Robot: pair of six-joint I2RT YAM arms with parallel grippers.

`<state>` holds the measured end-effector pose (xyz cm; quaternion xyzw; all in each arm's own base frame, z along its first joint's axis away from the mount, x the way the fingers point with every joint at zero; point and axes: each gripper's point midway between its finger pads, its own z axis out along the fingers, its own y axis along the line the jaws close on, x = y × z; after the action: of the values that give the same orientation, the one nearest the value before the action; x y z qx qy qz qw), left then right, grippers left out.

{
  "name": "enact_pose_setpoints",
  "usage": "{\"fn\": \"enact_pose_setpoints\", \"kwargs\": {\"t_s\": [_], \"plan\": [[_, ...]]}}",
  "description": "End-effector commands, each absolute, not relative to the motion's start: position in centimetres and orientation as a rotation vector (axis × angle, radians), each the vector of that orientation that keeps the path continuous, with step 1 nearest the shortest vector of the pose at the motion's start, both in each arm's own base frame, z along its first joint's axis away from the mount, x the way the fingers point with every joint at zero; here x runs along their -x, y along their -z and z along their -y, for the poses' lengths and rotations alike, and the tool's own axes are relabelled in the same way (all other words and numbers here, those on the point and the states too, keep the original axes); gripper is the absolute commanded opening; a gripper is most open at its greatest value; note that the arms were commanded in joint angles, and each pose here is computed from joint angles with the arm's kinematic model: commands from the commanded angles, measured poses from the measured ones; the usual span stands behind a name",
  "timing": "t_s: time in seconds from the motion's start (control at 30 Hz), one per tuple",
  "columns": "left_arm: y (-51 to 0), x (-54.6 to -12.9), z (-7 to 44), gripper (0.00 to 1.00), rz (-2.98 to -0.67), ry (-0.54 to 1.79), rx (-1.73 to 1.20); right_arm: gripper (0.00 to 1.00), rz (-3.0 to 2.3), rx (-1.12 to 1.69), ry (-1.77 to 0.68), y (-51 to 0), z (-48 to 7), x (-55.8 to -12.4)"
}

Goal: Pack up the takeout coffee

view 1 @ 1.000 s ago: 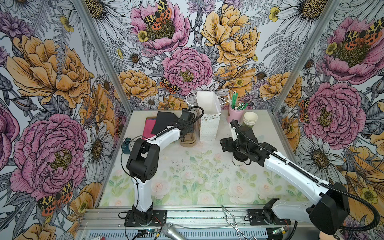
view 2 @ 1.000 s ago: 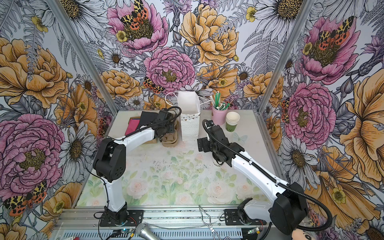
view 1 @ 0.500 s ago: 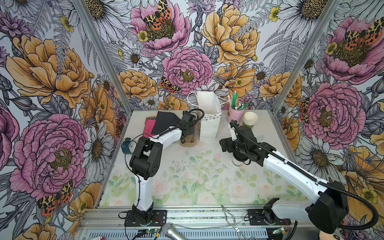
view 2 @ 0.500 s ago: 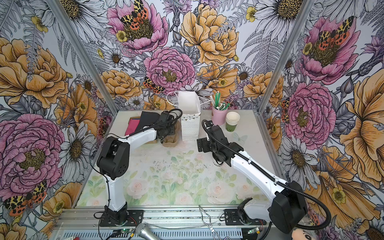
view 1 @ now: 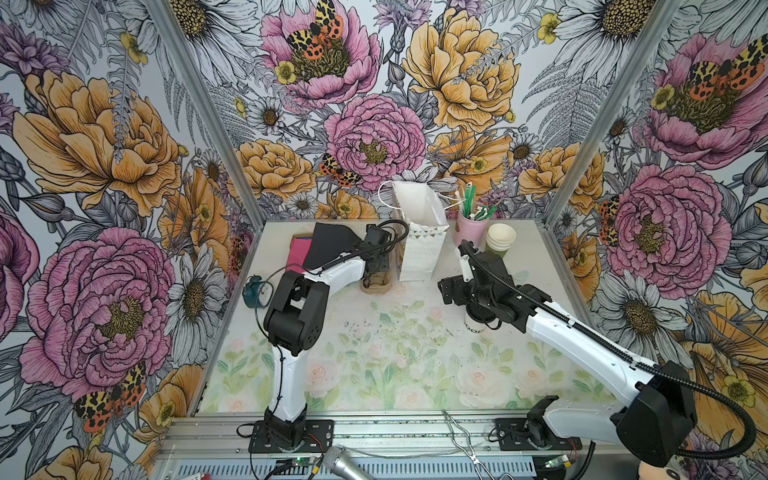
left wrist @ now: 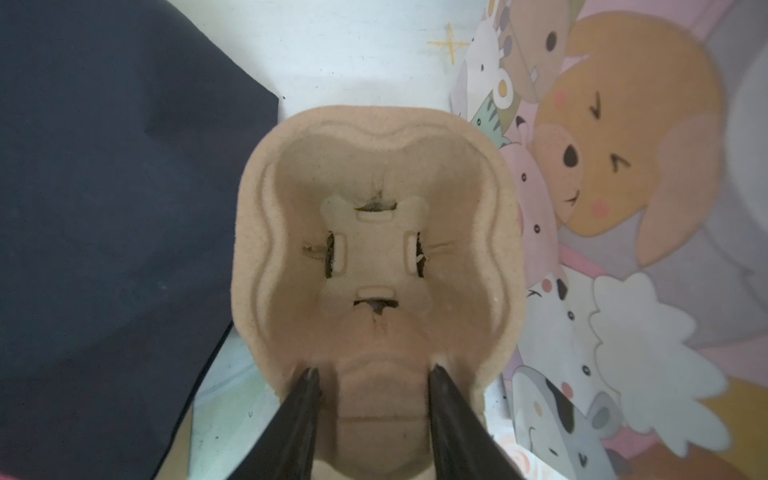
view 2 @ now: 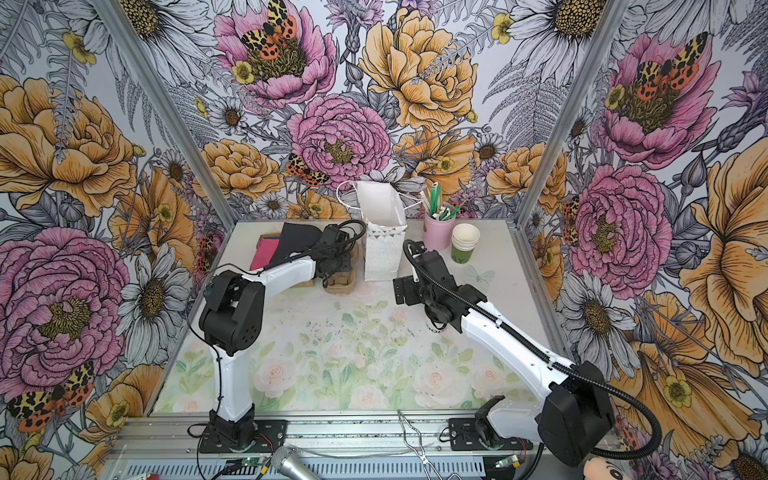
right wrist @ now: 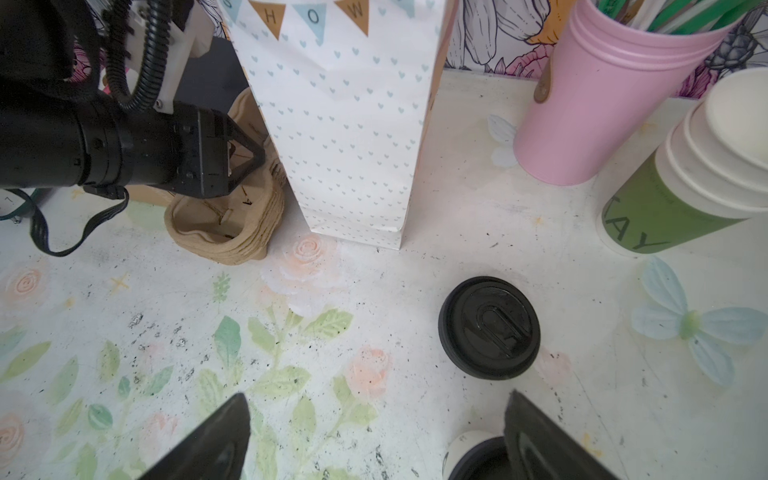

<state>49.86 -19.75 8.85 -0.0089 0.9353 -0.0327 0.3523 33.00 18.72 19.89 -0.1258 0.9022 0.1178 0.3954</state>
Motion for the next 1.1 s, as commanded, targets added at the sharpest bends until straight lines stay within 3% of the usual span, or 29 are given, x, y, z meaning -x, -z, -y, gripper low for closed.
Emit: {"fn": "enact_pose_setpoints", "kwargs": {"t_s": [0.0,0.37,1.07], "plan": [[-8.7,-50.5,19.5,0.41,-2.417,0.087,0.036,0.96,-2.277,0.314,-0.314,-20.1,-19.0,-33.5],[-10.7,-50.3,18.8,0.33,-2.364,0.114,0.066,0.96,-2.287,0.324,-0.325,-19.9,-19.4,-33.6],[-12.7,-49.9,17.9,0.35,-2.329,0.143,0.093,0.96,-2.287,0.328,-0.325,-19.9,-19.5,-33.8]]}}
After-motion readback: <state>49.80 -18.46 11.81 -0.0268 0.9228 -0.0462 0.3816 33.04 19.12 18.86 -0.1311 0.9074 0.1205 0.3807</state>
